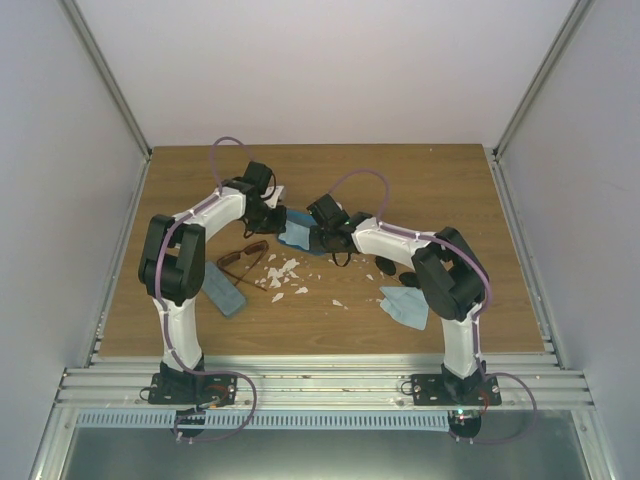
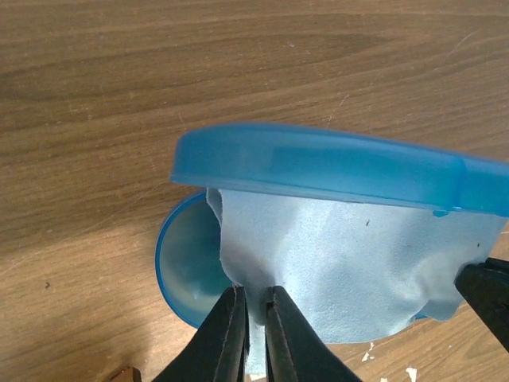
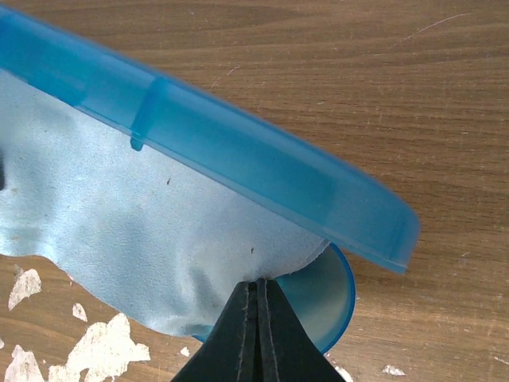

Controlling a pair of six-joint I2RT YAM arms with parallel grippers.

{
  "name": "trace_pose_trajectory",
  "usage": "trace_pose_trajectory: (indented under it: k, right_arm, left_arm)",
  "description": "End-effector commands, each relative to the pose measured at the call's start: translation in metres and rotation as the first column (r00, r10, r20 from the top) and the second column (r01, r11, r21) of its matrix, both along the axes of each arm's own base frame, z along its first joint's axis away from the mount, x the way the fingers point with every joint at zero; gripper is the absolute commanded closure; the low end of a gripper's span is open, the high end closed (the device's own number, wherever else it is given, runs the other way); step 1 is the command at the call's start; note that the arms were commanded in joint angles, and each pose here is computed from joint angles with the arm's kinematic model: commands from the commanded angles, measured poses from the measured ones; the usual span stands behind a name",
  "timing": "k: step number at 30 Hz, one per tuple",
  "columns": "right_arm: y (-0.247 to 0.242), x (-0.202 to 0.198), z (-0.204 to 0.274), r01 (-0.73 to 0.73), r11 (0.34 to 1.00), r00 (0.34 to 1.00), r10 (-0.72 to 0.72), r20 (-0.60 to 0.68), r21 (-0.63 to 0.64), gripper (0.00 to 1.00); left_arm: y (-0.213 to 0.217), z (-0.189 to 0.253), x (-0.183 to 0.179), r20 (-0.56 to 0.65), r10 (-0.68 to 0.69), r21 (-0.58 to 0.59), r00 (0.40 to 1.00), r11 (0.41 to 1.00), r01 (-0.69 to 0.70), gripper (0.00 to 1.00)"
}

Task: Organize the sunglasses
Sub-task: Place the glasses cleaning cloth in the sunglasses case.

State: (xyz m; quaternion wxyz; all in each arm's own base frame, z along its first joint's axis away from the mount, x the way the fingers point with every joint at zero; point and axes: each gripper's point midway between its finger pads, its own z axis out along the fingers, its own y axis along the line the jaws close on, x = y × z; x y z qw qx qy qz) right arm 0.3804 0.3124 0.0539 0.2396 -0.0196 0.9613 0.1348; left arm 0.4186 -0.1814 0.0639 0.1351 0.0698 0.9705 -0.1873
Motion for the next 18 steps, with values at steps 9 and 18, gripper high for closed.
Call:
trace_pose_trajectory:
  k: [9, 18]
  right_arm:
    - [-0.013, 0.005, 0.021, 0.037, 0.999, 0.999, -0.036, 0.041, -0.017, 0.78]
    - [0.007, 0.010, 0.035, -0.058, 0.998, 0.994, 0.054, 0.094, 0.038, 0.76]
  left_arm:
    - [0.008, 0.020, 0.003, 0.026, 0.026, 0.026, 0.999, 0.999, -0.027, 0.72]
    - [0.009, 0.040, 0.011, 0.100, 0.079, -0.002, 0.992, 0.997, -0.079, 0.79]
